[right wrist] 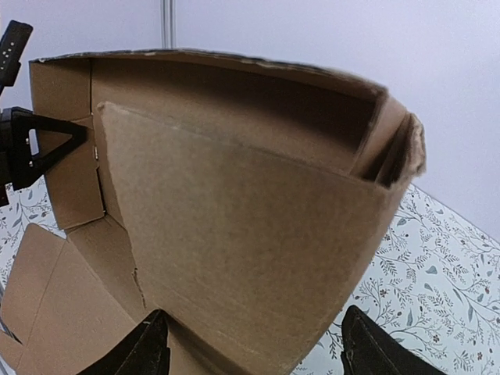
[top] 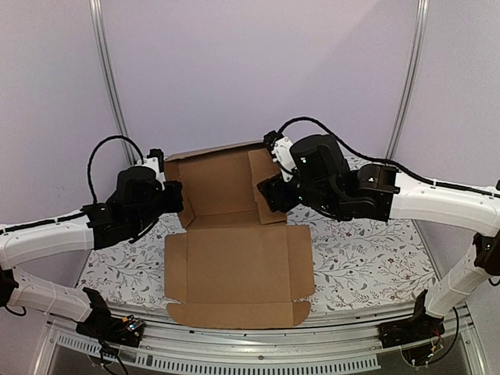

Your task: Fold the paper box

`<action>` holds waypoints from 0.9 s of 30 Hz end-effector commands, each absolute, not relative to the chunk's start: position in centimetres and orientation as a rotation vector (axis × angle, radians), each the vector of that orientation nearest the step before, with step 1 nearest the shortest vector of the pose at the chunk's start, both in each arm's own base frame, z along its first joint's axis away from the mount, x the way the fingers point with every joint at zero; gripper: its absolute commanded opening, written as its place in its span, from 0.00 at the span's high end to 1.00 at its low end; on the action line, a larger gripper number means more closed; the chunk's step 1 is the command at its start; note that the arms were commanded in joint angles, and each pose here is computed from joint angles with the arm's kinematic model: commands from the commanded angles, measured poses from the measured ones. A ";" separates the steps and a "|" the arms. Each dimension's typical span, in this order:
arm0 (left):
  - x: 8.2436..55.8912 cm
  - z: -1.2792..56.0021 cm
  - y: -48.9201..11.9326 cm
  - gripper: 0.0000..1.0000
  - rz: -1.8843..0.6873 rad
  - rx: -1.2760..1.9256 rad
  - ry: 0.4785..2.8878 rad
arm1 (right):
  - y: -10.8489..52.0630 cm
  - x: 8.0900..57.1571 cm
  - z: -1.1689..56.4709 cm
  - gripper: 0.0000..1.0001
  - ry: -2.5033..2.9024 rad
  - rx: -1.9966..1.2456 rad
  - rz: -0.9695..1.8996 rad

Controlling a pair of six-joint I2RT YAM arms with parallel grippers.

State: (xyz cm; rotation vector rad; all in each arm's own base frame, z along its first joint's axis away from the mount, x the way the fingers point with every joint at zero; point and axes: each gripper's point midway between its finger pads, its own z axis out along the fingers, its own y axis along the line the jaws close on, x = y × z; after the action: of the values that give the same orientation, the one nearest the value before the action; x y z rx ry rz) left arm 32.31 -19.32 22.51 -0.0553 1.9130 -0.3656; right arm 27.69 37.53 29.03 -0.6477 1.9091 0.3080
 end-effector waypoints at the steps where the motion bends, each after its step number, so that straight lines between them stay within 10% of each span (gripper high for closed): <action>1: 31.6 25.1 -19.7 1.00 -0.347 -0.075 1.849 | 36.6 29.1 28.5 0.28 1.895 -0.525 0.226; 18: 30.1 26.5 -21.1 1.00 -0.265 -0.045 1.802 | 36.3 30.6 27.1 0.74 1.858 -0.467 0.114; 27: 29.8 26.5 -20.9 1.00 -0.177 -0.030 1.783 | 36.2 30.6 26.7 0.39 1.845 -0.468 0.117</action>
State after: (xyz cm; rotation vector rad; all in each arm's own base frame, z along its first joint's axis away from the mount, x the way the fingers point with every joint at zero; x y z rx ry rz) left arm 30.36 -19.27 25.30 -0.0633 1.8086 -0.1278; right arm 30.33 36.29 28.01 -0.4707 1.8454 0.1456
